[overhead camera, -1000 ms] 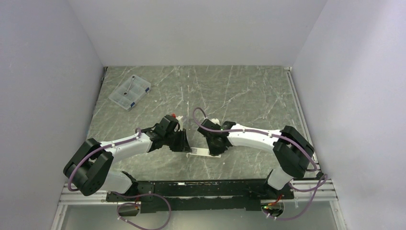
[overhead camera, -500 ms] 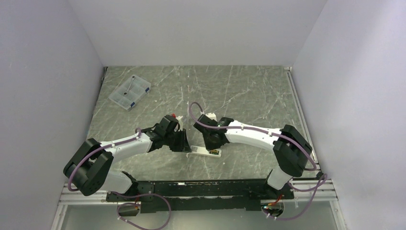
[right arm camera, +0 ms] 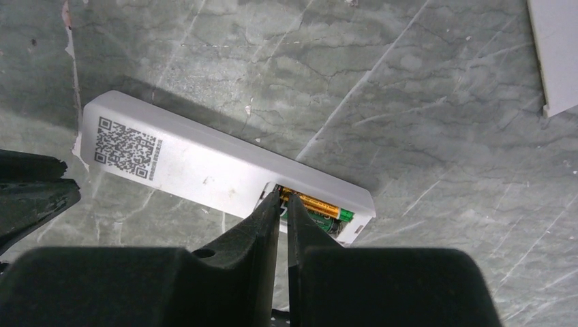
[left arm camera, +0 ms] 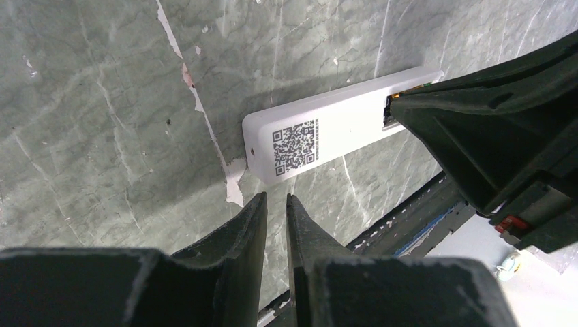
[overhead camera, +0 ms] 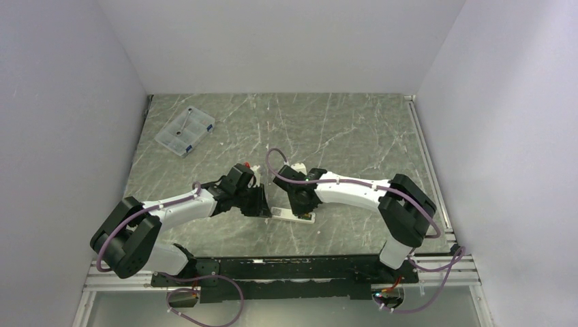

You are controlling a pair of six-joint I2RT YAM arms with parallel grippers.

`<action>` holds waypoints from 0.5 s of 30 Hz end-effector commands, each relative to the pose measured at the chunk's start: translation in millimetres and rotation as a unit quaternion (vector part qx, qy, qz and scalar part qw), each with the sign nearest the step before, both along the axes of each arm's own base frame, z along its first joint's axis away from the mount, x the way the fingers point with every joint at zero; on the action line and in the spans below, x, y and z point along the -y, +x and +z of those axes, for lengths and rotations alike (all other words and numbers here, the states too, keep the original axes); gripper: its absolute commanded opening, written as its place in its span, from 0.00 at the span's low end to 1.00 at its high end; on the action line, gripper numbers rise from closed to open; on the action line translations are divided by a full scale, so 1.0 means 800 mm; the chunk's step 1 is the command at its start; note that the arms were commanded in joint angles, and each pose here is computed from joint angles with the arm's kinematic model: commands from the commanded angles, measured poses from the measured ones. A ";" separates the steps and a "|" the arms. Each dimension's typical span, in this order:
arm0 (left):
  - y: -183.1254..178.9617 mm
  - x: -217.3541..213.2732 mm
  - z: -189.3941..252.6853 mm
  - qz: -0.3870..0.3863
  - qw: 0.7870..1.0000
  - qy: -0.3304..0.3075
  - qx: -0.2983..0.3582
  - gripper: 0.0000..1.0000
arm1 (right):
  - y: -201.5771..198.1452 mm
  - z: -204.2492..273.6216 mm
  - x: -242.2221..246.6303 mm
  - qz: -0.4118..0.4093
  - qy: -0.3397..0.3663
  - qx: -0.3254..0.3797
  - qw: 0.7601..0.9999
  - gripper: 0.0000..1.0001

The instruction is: Load the batteries into the remote control

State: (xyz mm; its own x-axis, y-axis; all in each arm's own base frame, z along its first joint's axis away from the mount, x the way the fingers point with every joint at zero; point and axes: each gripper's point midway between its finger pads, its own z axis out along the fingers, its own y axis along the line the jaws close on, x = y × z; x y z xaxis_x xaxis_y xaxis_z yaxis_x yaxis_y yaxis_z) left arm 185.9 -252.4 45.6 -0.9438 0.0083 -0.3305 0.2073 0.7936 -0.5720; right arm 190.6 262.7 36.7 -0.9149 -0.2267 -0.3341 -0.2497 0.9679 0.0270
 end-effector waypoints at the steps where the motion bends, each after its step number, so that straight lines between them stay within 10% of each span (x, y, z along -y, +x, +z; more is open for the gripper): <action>1: 0.012 0.007 0.019 -0.008 0.999 -0.009 0.030 0.22 | -0.004 -0.018 0.001 0.003 -0.003 -0.006 1.000 0.11; 15: 0.012 0.009 0.015 -0.007 1.000 -0.010 0.026 0.22 | 0.001 -0.002 0.006 -0.001 -0.004 0.011 1.000 0.09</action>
State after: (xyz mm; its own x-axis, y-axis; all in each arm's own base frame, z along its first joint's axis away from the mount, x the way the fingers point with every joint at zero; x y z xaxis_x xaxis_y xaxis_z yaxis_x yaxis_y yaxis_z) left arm 185.7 -252.2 45.4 -0.9442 0.0083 -0.3291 0.2062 0.7942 -0.5716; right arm 189.7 262.3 31.9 -0.9147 -0.2248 -0.3360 -0.2498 0.9678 0.0324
